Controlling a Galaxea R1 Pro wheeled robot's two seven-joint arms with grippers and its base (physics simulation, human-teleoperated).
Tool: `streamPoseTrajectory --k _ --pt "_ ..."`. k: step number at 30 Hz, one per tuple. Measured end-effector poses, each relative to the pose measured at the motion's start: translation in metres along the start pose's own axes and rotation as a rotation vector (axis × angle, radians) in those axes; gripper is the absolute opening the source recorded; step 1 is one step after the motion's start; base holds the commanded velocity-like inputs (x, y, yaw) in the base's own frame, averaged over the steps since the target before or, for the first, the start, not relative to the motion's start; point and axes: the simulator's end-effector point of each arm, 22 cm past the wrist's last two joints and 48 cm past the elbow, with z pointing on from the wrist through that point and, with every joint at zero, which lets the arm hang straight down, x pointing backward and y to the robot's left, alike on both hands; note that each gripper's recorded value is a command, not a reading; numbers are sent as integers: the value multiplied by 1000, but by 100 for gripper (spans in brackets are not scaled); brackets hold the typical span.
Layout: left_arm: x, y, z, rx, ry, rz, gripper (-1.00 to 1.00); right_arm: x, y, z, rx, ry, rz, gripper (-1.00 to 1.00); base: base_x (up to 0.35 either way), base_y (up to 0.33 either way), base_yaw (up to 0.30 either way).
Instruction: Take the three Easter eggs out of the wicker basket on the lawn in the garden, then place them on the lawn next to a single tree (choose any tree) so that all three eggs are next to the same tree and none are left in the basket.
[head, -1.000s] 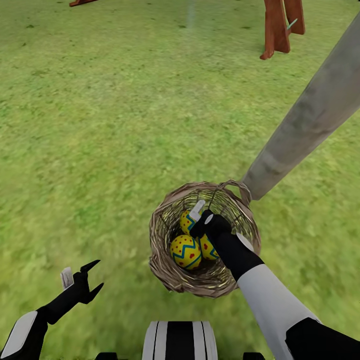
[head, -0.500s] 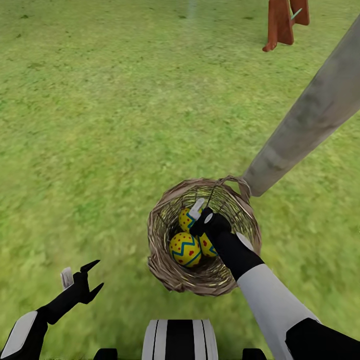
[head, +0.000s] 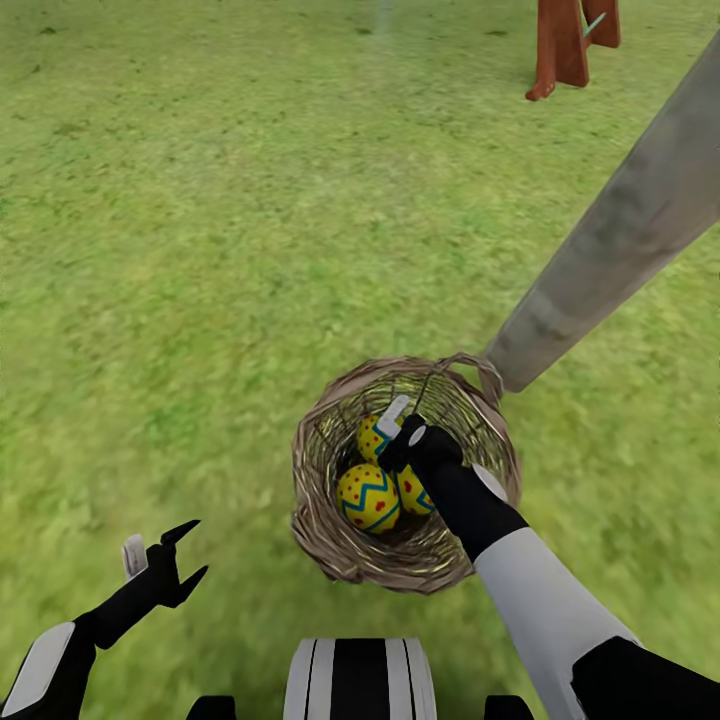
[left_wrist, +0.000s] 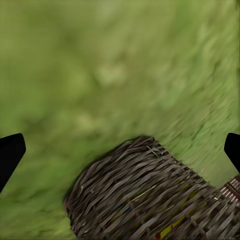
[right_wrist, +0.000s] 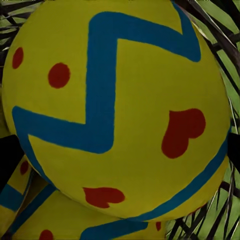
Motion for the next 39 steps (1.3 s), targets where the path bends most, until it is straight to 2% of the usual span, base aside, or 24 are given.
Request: streamPoseTrajectory --k 6,22,26,33,37,39 --pt "6 -7 0 16 7 0 100 2 2 -3 -10 11 8 -100 0 0 0" --pt "14 -40 -10 75 14 22 100 -19 -19 -37 44 -23 -7 -100 0 0 0" --pt "16 -47 -12 86 18 28 100 -19 -23 -43 59 -23 -15 -100 -268 0 0" --pt "21 -62 -17 115 22 37 100 -24 -26 -57 73 -30 -13 -100 -17 0 0" --pt "23 -71 -21 132 26 44 100 -26 -31 -66 75 -37 4 -100 -42 0 0" --pt "24 -75 -23 140 28 49 100 -21 -28 -69 40 -24 12 -100 -7 0 0"
